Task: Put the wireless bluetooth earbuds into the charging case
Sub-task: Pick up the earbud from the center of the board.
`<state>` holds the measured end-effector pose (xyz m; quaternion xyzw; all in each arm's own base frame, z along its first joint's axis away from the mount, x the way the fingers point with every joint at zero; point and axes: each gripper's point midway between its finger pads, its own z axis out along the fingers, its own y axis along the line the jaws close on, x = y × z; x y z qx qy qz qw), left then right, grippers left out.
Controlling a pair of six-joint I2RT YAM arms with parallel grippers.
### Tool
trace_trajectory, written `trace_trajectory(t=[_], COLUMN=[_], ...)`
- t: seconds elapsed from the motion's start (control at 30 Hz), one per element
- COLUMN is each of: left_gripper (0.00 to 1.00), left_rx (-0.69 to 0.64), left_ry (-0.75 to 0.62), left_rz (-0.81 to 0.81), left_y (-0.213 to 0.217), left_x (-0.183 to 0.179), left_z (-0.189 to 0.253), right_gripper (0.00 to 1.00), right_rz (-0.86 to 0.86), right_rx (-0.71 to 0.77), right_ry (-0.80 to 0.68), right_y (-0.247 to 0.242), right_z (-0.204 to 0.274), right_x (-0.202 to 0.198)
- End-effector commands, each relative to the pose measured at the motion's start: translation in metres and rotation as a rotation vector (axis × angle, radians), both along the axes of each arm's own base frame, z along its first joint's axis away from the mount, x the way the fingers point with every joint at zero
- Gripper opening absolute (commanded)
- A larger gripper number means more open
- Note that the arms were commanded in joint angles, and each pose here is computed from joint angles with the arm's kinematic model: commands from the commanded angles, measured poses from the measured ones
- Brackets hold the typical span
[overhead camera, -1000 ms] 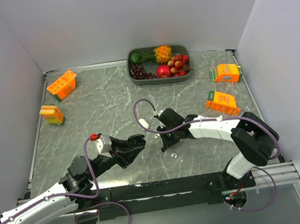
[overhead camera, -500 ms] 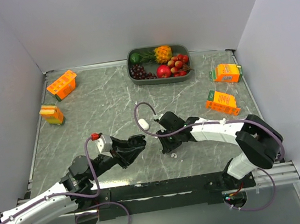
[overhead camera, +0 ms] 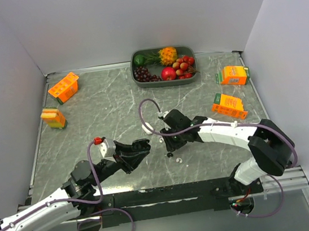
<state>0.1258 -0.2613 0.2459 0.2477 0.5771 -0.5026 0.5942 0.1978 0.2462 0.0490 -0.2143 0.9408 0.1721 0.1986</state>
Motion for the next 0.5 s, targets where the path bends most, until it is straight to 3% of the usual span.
trace_trajectory(t=[0.0,0.47], left_gripper=[0.01,0.01], left_rx=[-0.058,-0.057], left_ry=[-0.023,-0.025], left_rz=[-0.010,-0.006], left_y=[0.002,0.002], left_x=[-0.004,-0.003], left_z=[0.019,0.017], right_gripper=[0.42,0.42], right_rz=[-0.009,0.033], right_rx=[0.001,-0.009], right_ry=[-0.021,0.047], right_y=[0.003,0.002], right_z=[0.000,-0.022], right_x=[0.018,0.003])
